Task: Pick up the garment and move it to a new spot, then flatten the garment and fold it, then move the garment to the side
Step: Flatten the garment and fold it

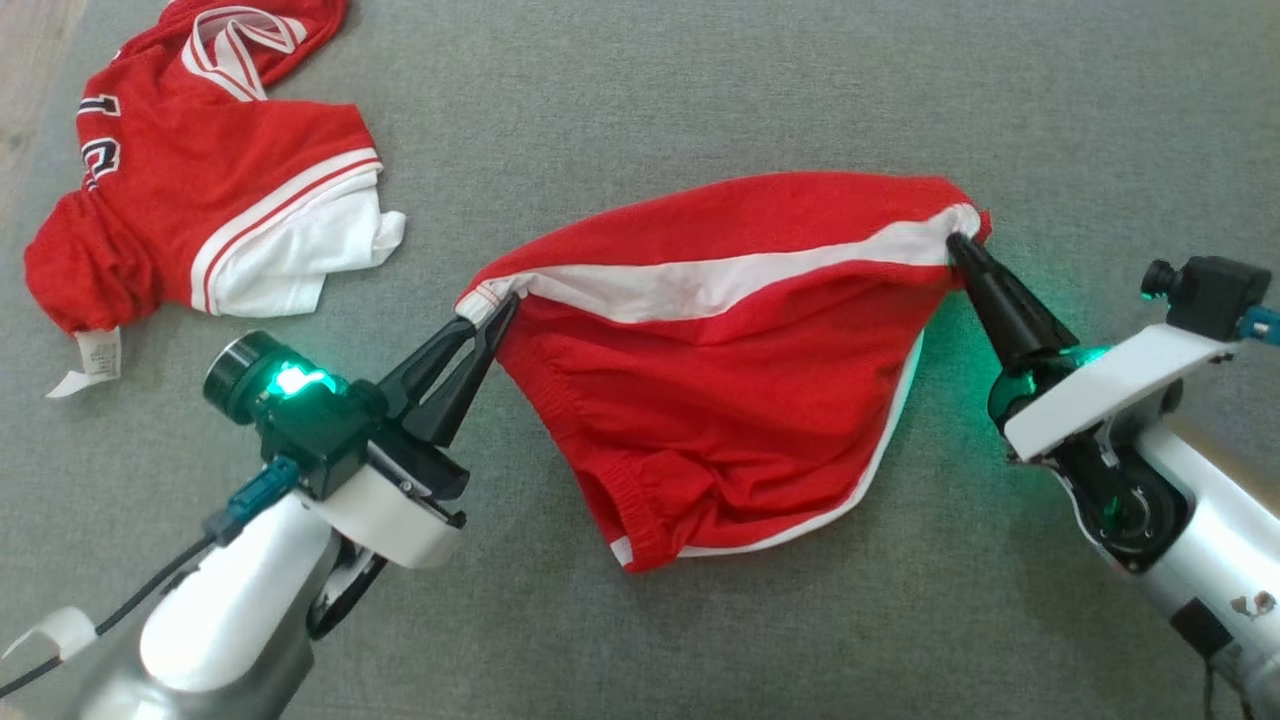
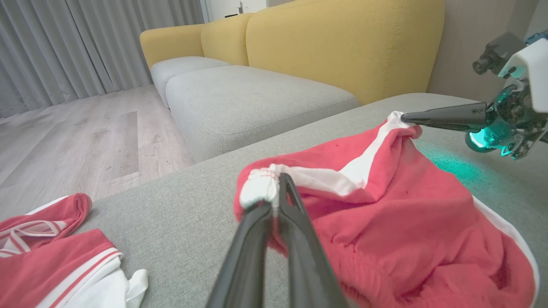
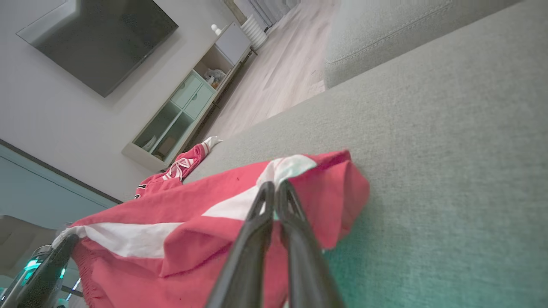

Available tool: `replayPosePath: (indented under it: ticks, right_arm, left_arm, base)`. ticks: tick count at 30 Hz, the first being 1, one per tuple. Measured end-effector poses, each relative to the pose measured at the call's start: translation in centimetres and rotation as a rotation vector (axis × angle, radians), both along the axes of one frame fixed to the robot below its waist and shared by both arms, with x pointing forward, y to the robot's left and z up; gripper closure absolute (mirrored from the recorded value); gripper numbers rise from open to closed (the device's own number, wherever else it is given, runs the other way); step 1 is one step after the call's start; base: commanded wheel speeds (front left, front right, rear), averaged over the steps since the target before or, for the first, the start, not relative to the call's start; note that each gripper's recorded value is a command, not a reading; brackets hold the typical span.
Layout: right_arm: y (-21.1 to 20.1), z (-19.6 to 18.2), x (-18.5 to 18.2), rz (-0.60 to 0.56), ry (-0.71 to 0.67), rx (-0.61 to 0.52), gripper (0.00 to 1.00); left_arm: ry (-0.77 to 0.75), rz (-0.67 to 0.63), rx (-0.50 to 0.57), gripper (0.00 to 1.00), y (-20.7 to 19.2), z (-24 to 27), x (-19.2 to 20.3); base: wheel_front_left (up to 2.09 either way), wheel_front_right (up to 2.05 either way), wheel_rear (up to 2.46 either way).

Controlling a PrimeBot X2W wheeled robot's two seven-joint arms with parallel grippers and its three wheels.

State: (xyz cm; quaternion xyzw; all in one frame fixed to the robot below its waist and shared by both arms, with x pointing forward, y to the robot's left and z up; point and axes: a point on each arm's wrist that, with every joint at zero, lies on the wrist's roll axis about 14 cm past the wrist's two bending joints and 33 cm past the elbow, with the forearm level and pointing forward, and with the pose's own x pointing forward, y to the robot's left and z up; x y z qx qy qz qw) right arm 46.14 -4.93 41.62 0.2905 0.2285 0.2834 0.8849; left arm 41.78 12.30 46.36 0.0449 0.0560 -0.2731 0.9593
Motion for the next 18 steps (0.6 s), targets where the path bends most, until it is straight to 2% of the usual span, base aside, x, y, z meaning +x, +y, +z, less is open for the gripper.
replayPosePath:
  ticks: [4,7,10,11,12,13,18]
  right_arm:
    - [-0.2,1.6,0.9,-0.010,-0.057,0.015,1.00]
    - [-1.3,4.2,2.8,-0.040,-0.145,0.024,1.00]
    - [-4.1,9.6,6.6,-0.129,-0.315,0.031,1.00]
    - [-4.1,9.6,6.6,-0.129,-0.315,0.031,1.00]
    - [-6.8,13.8,8.9,-0.196,-0.451,0.011,1.00]
    - [-8.2,15.8,9.8,-0.233,-0.514,0.002,1.00]
    - [-15.1,23.7,11.4,-0.381,-0.747,-0.098,1.00]
  left_arm:
    - [-0.007,-0.013,0.004,1.00,-0.3,0.1,0.4]
    - [-0.036,-0.043,0.021,1.00,-0.7,0.6,1.5]
    - [-0.107,-0.103,0.061,1.00,-1.7,2.3,3.7]
    - [-0.107,-0.103,0.061,1.00,-1.7,2.3,3.7]
    - [-0.178,-0.158,0.075,1.00,-3.1,4.3,5.8]
    - [-0.215,-0.193,0.081,1.00,-4.1,5.4,6.8]
    - [-0.396,-0.327,0.104,1.00,-9.1,11.2,11.3]
  base:
    - [0.00,0.00,0.00]
    - [0.00,0.00,0.00]
    - [0.00,0.00,0.00]
    - [0.00,0.00,0.00]
    - [0.00,0.00,0.00]
    - [0.00,0.00,0.00]
    - [0.00,0.00,0.00]
